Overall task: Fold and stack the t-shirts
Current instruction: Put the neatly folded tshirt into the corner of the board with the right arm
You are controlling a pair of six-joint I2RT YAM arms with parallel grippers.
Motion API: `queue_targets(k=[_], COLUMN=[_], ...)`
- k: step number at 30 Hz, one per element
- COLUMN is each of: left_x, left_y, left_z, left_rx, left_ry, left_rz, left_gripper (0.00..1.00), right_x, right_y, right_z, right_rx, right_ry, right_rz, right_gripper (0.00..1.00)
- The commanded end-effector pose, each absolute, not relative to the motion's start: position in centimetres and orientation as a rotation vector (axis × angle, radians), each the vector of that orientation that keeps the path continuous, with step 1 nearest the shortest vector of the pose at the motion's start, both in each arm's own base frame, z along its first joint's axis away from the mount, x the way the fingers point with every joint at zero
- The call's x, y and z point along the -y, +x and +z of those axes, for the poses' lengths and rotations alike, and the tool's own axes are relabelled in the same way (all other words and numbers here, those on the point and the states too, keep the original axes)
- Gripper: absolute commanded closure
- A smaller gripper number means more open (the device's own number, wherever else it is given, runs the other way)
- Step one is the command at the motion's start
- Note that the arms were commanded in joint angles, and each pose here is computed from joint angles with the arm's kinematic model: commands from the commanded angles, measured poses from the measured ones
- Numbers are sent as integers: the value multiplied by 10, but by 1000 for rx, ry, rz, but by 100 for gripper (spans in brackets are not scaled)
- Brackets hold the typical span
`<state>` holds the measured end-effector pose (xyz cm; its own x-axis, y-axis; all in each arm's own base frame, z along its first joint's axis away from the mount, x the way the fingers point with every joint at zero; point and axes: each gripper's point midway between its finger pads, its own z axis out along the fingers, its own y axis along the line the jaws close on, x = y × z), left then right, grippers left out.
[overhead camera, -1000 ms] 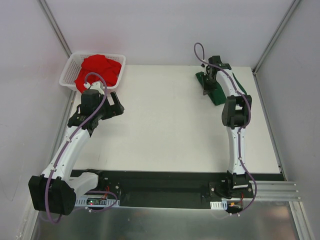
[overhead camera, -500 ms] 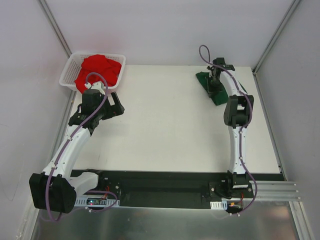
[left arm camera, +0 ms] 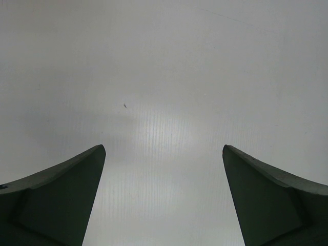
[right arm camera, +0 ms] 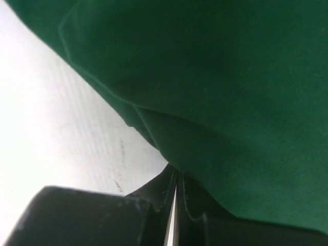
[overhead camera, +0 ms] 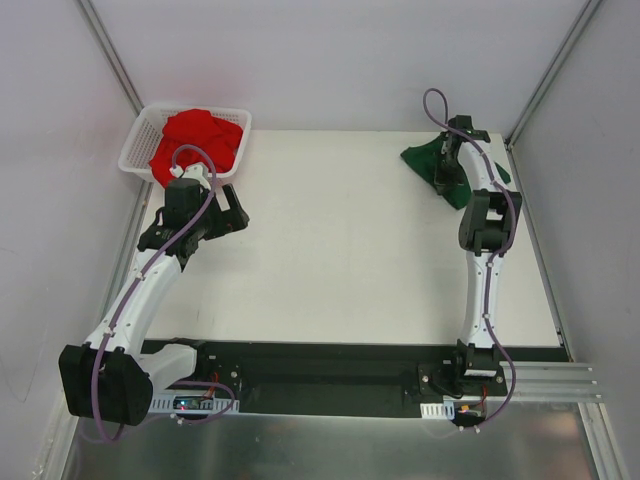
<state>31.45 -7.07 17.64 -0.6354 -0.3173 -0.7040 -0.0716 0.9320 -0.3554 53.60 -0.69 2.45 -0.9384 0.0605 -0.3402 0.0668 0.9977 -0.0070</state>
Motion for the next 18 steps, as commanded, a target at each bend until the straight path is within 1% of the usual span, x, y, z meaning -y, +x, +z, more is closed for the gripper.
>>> queue_targets(k=[1, 9, 11, 12, 13, 15, 16, 18], left_x=[64, 65, 66, 67, 68, 69, 70, 71], left_y=[323, 323, 322, 322, 321, 319, 319, 317], left_z=[191, 195, 196, 195, 197, 200, 202, 207], left_rx=[-2197, -2189, -2187, -2187, -2184, -2175, -2169, -2156], left_ry=[-278, -274, -271, -272, -265, -260, -256, -238], left_rz=[-354, -361, -366, -373, -381, -392, -398, -403], left_gripper=[1, 1, 1, 1, 1, 1, 1, 1], right_x=[59, 81, 73, 71, 65, 53, 41, 25], right_y=[536, 531, 526, 527, 523, 522, 525, 519], right_z=[32, 33, 32, 51, 45, 58, 78, 87], right_rx=[-2771, -2764, -2773, -2730, -2733, -2701, -2658, -2655], right_ry=[231, 323, 321, 329, 323, 315, 286, 242], right_rz=[-178, -176, -135, -127, -125, -103, -91, -84], right_gripper=[99, 99, 99, 99, 99, 99, 99, 99])
